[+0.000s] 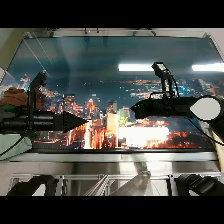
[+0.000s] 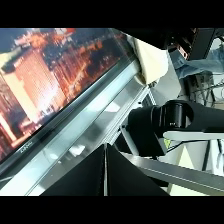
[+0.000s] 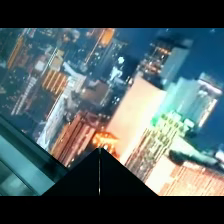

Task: Fold the shirts.

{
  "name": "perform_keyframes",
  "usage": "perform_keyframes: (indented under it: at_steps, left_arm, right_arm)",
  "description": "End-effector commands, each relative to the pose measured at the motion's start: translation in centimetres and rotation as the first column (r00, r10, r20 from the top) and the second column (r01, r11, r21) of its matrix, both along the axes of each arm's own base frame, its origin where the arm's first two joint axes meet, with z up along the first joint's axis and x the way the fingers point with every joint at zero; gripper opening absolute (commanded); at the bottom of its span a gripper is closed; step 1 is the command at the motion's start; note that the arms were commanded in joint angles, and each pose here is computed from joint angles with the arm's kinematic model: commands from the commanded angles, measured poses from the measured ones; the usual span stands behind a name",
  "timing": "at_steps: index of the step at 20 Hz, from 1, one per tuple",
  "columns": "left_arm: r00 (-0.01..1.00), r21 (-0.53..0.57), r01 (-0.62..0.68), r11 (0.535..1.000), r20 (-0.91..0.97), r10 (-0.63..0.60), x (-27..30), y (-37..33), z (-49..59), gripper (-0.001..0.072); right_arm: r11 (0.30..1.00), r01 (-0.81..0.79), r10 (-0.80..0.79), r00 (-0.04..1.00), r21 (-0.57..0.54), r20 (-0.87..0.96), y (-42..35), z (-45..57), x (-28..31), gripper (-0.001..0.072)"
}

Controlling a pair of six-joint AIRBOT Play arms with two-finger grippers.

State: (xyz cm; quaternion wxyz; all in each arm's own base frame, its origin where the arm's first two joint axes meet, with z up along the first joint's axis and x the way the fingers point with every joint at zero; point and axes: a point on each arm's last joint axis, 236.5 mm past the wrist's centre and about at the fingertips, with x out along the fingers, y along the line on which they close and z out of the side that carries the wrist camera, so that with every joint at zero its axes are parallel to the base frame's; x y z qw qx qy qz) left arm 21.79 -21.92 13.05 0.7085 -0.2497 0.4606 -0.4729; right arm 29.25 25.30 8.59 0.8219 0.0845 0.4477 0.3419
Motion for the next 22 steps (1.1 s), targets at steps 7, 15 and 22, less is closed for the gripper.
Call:
perform_keyframes:
  at_steps: [7, 15, 22]
  left_arm:
    - [0.972, 0.114, -0.228, 0.967, 0.091, 0.218, 6.2, 6.8, 1.4, 0.0704]
    - [0.686, 0.419, -0.688, 0.593, 0.109, 0.719, 15.0, 35.8, -2.7, 0.0720]
    - [0.729, 0.532, -0.596, 0.602, 0.043, 0.683, 21.2, 41.6, -10.4, 0.0720]
  right_arm:
    - [1.000, -0.001, 0.001, 1.000, 0.000, -0.001, 0.0, 0.0, 0.0, 0.0020]
    - [1.000, -0.001, 0.001, 1.000, 0.000, -0.001, 0.0, 0.0, 0.0, 0.0021]
    - [1.000, -0.001, 0.001, 1.000, 0.000, -0.001, 0.0, 0.0, 0.0, 0.0020]
